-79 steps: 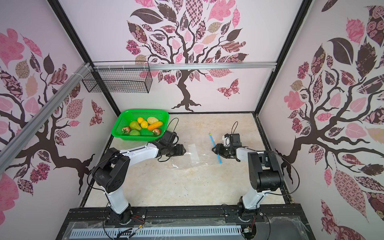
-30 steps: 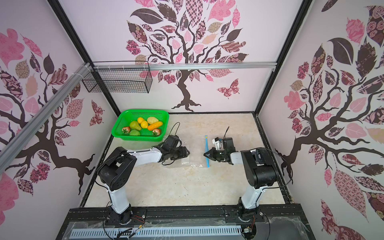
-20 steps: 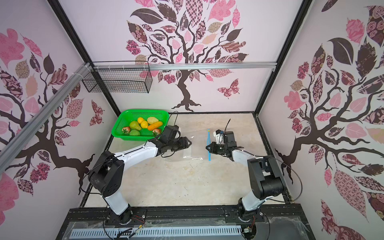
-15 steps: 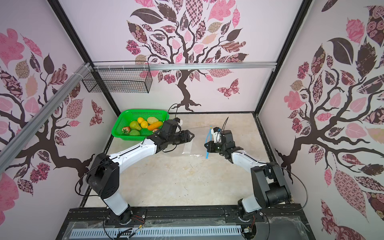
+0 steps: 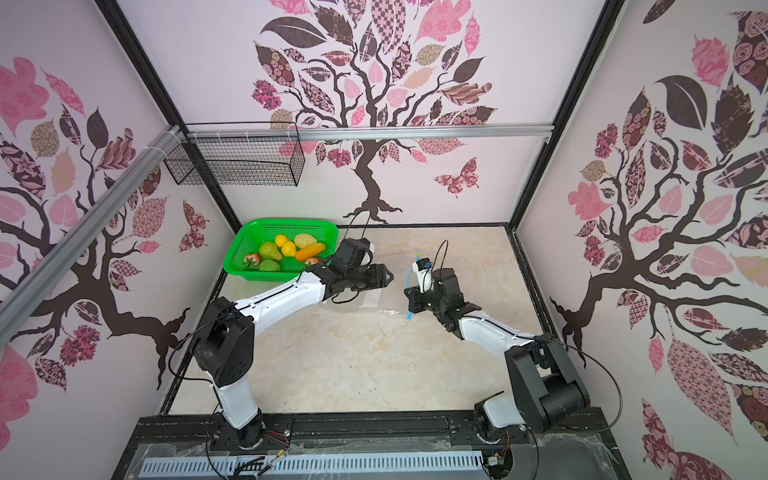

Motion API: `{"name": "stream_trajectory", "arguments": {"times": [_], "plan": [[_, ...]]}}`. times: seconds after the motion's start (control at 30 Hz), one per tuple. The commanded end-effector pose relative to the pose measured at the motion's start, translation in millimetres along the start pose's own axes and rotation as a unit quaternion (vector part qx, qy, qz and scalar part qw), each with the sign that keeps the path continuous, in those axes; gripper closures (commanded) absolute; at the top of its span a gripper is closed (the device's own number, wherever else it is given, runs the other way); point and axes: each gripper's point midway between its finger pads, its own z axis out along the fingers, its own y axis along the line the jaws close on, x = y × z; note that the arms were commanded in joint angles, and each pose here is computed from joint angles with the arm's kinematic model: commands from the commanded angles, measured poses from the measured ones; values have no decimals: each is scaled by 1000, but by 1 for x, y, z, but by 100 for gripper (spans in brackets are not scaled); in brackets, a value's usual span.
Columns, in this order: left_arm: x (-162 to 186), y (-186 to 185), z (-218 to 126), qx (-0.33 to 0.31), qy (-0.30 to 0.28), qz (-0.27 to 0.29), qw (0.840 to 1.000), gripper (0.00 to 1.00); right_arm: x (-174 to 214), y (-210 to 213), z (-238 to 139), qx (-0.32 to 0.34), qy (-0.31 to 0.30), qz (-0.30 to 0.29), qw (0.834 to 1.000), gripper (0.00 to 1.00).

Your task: Place the food in the zip-top bag and seal the zipper

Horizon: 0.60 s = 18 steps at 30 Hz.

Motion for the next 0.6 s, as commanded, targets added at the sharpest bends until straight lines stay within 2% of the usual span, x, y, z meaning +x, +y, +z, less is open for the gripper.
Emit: {"name": "stream_trajectory", "arguments": {"times": [0.0,0.3,0.57], "plan": [[-6,-12,2,10,5,27,1000,29,-4,8,3,-14,-8,-18,1000,100],[1,-32,17,13,28,65,997,29,3,14,9,-31,6,-20,999,100],[12,-31,34,-5,36,87,996,30,3,22,9,-46,7,-24,999,100]]}}
